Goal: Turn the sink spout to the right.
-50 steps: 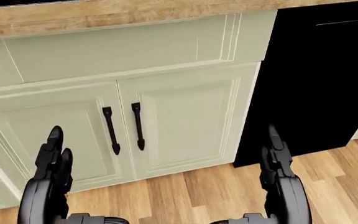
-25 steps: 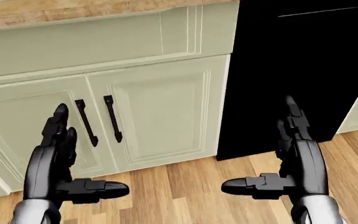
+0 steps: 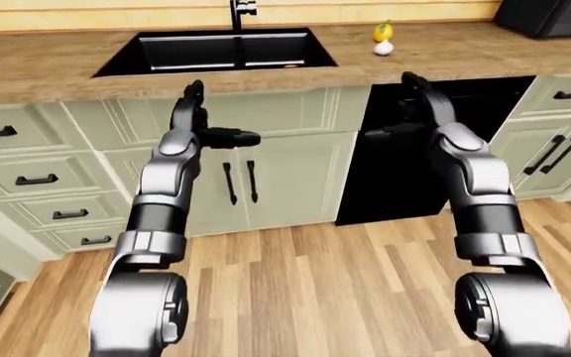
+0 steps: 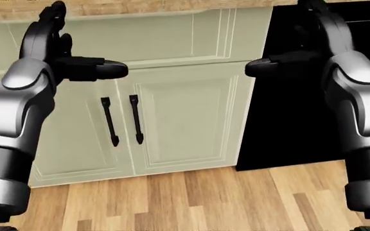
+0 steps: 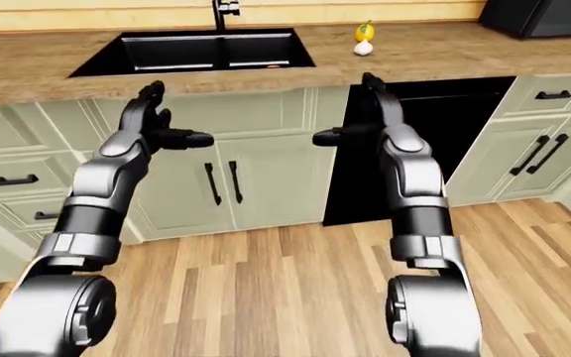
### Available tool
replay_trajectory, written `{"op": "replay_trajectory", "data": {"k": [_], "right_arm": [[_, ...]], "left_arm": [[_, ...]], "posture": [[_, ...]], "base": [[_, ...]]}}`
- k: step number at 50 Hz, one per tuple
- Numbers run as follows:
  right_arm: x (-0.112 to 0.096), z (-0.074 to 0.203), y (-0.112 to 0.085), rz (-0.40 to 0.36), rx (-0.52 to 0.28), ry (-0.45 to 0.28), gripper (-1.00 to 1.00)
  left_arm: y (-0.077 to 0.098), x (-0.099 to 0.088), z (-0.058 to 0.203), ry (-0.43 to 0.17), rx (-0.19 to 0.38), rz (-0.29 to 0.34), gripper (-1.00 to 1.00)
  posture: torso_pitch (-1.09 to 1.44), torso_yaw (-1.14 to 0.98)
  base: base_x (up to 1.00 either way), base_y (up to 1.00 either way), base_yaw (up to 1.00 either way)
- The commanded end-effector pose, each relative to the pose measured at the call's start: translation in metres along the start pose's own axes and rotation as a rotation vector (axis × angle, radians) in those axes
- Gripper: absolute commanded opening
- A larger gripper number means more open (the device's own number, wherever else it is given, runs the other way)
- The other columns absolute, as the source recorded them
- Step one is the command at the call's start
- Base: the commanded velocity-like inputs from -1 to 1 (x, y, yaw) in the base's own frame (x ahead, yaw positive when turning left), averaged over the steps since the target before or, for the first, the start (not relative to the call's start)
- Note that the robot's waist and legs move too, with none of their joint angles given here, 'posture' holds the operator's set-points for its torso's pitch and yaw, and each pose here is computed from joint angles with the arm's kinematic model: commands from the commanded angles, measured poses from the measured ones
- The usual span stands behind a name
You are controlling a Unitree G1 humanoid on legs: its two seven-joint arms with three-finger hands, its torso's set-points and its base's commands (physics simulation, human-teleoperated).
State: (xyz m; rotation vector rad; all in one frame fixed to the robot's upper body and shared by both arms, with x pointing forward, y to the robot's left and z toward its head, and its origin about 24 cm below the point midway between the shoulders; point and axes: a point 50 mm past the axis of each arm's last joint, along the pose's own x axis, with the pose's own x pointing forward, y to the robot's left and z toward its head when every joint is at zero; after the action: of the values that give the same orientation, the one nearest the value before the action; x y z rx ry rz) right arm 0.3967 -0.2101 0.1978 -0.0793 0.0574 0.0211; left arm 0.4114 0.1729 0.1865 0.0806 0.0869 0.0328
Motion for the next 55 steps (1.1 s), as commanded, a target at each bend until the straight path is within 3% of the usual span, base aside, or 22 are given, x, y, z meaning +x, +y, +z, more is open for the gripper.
{"op": "replay_trajectory", "data": {"k": [1,3,8,15,42,55], "right_arm": [[0.003,0.033,0.0,0.031,0.018,-0.113,1.0],[0.008,0.039,-0.001,0.012,-0.016,-0.092,1.0],[0.01,0.055,-0.006,0.01,0.007,-0.098,1.0],[0.01,0.055,-0.011,0.019,0.032,-0.093,1.0],[0.004,0.069,-0.008,0.042,0.013,-0.097,1.0],[0.005,0.069,-0.008,0.05,0.018,-0.098,1.0]], "left_arm": [[0.001,-0.002,0.038,-0.134,0.016,0.006,1.0],[0.003,-0.001,0.047,-0.143,0.028,0.016,1.0],[0.004,0.003,0.057,-0.15,0.05,0.029,1.0],[0.002,0.003,0.062,-0.162,0.074,0.029,1.0],[0.004,-0.004,0.087,-0.198,0.075,0.037,1.0],[0.005,-0.005,0.085,-0.197,0.074,0.041,1.0]], "posture": [[0.0,0.0],[0.0,0.0],[0.0,0.0],[0.0,0.0],[0.0,0.0],[0.0,0.0]], "base": [[0.0,0.0,0.0],[0.0,0.0,0.0],[0.0,0.0,0.0],[0.0,0.22,0.14],[0.04,0.0,0.07],[0.1,0.0,0.0]]}}
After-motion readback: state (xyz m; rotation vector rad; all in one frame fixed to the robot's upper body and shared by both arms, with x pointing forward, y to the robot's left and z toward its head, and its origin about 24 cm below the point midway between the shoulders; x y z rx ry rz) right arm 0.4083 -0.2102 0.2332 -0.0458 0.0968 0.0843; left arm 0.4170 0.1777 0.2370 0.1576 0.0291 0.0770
